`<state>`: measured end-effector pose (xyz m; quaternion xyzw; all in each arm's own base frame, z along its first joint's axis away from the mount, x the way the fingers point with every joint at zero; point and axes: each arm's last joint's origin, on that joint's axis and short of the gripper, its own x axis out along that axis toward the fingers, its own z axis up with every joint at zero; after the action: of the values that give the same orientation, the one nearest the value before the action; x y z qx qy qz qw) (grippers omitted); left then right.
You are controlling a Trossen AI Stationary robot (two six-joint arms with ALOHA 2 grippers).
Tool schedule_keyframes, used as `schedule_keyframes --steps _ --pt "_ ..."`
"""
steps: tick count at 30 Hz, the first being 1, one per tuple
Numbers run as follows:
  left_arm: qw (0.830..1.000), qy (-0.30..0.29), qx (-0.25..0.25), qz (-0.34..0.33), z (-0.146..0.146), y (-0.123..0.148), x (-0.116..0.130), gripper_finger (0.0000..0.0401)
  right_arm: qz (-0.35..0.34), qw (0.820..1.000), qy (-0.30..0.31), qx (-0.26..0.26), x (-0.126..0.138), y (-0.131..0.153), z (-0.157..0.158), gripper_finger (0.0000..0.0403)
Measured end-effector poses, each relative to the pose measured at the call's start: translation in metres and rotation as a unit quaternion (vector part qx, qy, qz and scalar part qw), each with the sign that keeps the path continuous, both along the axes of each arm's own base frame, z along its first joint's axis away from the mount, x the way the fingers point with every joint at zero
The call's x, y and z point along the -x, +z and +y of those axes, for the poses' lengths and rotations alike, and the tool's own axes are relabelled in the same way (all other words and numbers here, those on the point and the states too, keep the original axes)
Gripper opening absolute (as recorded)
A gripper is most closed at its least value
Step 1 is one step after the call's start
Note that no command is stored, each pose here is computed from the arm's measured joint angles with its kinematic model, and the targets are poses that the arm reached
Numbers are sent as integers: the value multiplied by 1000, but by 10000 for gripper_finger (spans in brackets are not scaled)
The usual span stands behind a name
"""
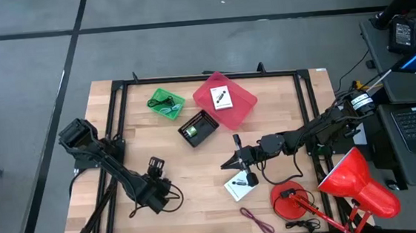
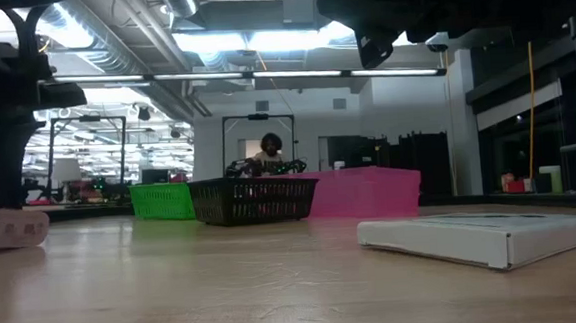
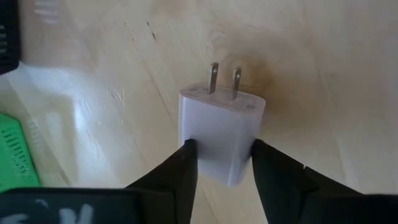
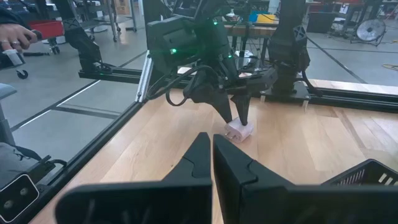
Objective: Pick and place items into bin
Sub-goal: Put the pink charger adapter into the black bin
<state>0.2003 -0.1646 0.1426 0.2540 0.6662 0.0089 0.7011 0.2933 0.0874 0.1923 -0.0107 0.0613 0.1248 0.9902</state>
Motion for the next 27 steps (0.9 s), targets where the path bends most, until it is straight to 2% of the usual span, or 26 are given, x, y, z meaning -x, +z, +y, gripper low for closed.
schedule_keyframes --steps 5,10,17,24,27 --pt "1000 9 18 12 1 1 -1 120 0 1000 0 0 0 0 0 0" --pt "999 28 8 -15 1 1 -2 116 0 1000 0 0 0 0 0 0" --pt "999 21 -5 -29 -1 1 -2 146 0 1000 0 0 0 0 0 0" --pt "999 37 0 -37 -2 4 -3 183 0 1000 0 0 0 0 0 0" --pt "998 38 12 -46 -4 13 -6 194 0 1000 0 0 0 0 0 0"
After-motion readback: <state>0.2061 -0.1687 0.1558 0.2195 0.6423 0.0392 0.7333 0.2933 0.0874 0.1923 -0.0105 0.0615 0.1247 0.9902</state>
